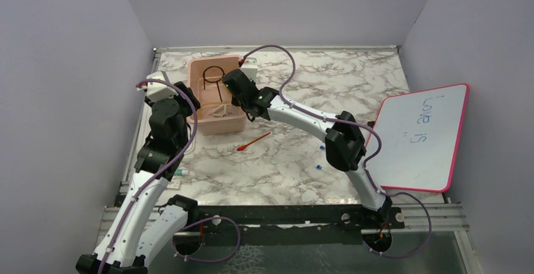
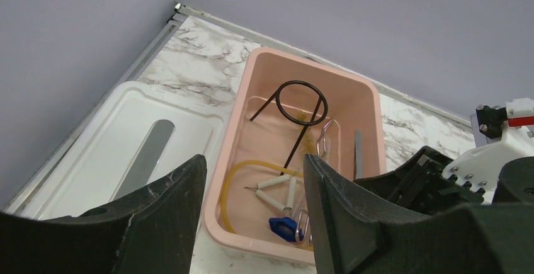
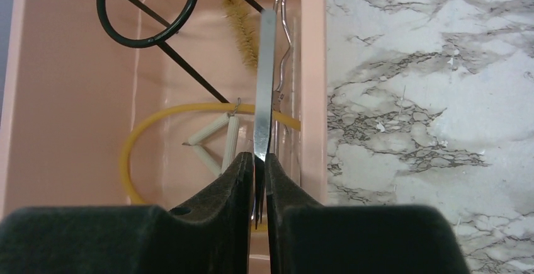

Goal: Organize the chemistry lab equipment

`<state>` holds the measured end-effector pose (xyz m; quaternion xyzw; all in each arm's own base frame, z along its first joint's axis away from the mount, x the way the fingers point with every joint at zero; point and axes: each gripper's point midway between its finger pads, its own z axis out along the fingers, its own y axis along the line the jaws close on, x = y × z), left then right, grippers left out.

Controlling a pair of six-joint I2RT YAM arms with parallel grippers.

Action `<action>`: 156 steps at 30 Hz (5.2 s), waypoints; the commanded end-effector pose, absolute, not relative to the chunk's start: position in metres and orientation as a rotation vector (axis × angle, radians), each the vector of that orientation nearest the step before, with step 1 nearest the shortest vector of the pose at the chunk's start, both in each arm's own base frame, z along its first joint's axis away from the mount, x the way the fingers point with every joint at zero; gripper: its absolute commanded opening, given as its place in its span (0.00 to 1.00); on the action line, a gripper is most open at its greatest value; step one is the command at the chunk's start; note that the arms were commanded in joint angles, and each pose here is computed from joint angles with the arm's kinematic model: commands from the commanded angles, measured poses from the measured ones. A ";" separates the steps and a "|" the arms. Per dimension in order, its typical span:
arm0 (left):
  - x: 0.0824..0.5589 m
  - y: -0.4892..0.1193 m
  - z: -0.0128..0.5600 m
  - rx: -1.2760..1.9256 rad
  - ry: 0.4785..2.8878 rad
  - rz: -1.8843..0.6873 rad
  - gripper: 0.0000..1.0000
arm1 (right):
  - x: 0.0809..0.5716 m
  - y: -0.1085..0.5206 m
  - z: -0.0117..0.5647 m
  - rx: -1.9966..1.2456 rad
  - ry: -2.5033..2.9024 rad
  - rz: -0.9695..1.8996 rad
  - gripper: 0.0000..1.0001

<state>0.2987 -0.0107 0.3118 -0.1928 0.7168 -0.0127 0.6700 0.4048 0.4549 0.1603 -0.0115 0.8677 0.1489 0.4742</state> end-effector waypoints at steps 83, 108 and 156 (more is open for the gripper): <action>0.276 -0.206 0.036 0.935 2.591 0.230 0.40 | 0.287 0.164 0.230 0.470 1.937 0.448 0.41; 0.272 -0.225 0.041 0.924 2.631 0.103 0.14 | 0.284 0.166 0.232 0.456 1.940 0.473 0.41; 0.302 -0.270 0.126 0.920 2.466 -0.211 0.00 | 0.270 0.143 0.247 0.506 1.863 0.485 0.41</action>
